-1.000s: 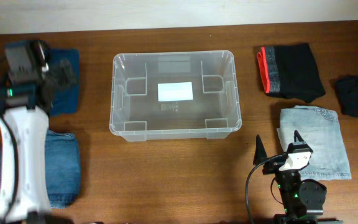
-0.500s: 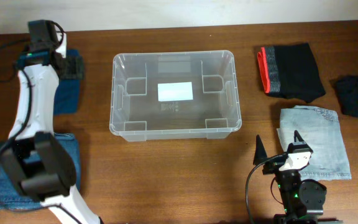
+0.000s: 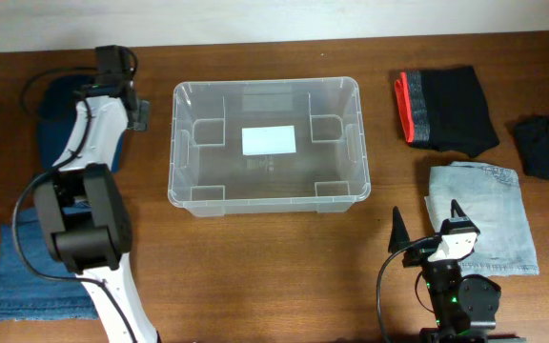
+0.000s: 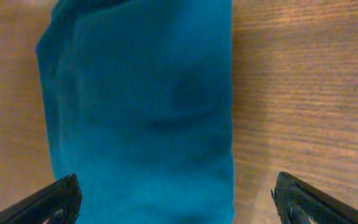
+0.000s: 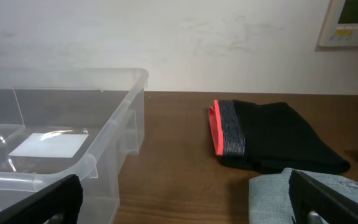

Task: Pack container
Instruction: 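Lower the left gripper and grasp the teal shirt's near edge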

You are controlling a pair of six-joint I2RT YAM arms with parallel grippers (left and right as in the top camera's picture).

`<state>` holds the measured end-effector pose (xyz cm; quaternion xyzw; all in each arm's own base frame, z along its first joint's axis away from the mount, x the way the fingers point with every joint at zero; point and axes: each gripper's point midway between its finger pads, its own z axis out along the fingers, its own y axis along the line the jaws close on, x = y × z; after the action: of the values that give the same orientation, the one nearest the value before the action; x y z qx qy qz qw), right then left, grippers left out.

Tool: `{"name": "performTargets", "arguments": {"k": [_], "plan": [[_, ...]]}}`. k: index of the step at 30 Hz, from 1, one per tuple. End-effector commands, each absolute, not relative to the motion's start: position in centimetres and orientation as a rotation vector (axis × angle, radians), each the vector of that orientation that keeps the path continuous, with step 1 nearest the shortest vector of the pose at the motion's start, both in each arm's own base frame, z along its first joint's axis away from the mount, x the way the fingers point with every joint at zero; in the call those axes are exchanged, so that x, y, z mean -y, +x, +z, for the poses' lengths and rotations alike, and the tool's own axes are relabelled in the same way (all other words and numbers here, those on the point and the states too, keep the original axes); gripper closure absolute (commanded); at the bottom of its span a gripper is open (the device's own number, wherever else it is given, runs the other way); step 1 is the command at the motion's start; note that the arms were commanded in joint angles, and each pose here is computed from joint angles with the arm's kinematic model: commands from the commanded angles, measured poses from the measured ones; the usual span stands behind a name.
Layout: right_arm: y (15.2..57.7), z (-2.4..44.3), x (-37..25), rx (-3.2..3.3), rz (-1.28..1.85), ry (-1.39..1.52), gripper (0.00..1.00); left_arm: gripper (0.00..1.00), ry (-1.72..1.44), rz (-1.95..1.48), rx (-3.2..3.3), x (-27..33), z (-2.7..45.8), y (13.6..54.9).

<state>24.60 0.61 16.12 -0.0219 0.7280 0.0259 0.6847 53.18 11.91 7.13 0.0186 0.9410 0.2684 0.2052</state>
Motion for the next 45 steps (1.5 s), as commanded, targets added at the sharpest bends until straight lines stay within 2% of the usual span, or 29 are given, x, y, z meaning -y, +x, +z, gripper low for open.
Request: {"name": "performTargets", "arguments": {"k": [1, 11, 24, 35, 41, 45], "plan": [[24.6, 16.0, -0.6, -1.632, 0.056, -0.050, 0.01, 0.01, -0.062, 0.856, -2.610, -13.3, 6.4, 53.0], [24.6, 16.0, -0.6, -1.632, 0.056, -0.050, 0.01, 0.01, -0.083, 0.882, -2.657, -13.6, 3.3, 52.5], [24.6, 16.0, -0.6, -1.632, 0.056, -0.050, 0.01, 0.01, -0.160, 0.871, -2.627, -13.8, 3.0, 52.9], [24.6, 16.0, -0.6, -1.632, 0.056, -0.050, 0.01, 0.01, -0.185, 1.006, -2.605, -15.1, 2.6, 52.4], [24.6, 16.0, -0.6, -1.632, 0.056, -0.050, 0.01, 0.01, -0.160, 1.035, -2.656, -15.2, -0.1, 51.7], [24.6, 16.0, -0.6, -1.632, 0.056, -0.050, 0.01, 0.01, -0.171, 1.170, -2.642, -16.3, -1.1, 51.0]]}}
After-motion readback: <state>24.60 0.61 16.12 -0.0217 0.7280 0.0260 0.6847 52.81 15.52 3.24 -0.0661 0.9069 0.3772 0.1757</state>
